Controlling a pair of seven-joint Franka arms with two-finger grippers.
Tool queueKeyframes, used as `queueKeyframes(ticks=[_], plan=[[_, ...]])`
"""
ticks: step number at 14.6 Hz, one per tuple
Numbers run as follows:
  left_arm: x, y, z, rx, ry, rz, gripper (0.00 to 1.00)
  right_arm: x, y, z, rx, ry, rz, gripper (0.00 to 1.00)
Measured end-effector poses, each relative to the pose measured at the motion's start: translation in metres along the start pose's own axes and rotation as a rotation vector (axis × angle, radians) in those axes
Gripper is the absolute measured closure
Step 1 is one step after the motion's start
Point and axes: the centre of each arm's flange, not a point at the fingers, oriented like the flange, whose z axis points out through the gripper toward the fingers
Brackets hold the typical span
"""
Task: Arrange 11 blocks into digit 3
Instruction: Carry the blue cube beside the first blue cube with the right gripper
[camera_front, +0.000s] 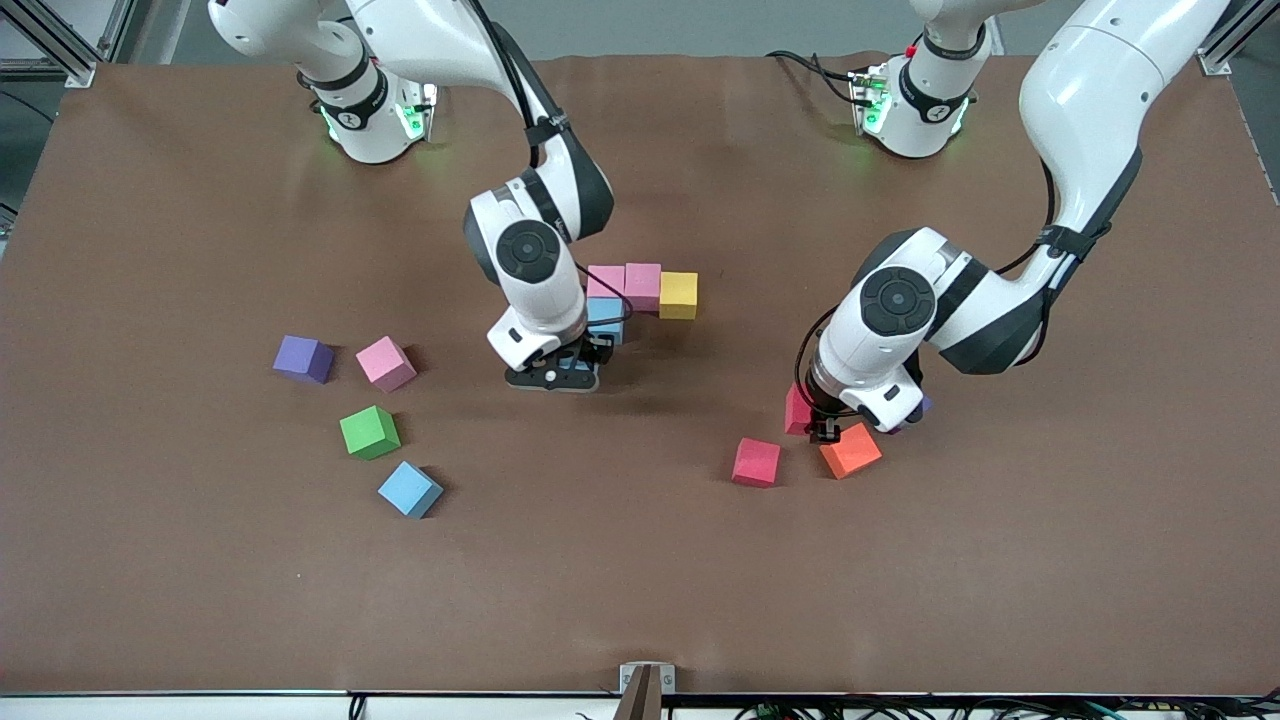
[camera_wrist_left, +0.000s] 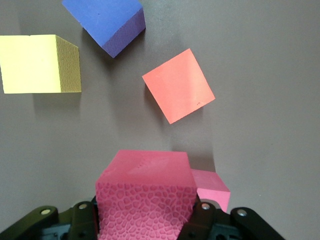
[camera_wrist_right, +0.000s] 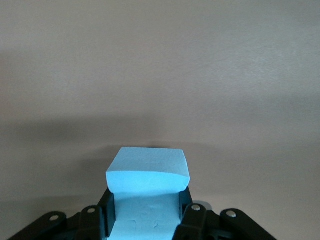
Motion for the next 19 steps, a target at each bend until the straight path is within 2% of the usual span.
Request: queueKeyframes(ticks=[19], plan=[[0.000,0.000,0.000,0.000,0.000,0.000,0.41,-0.018,-0.024,0.034,-0.020,-0.013,-0.034,0.48]])
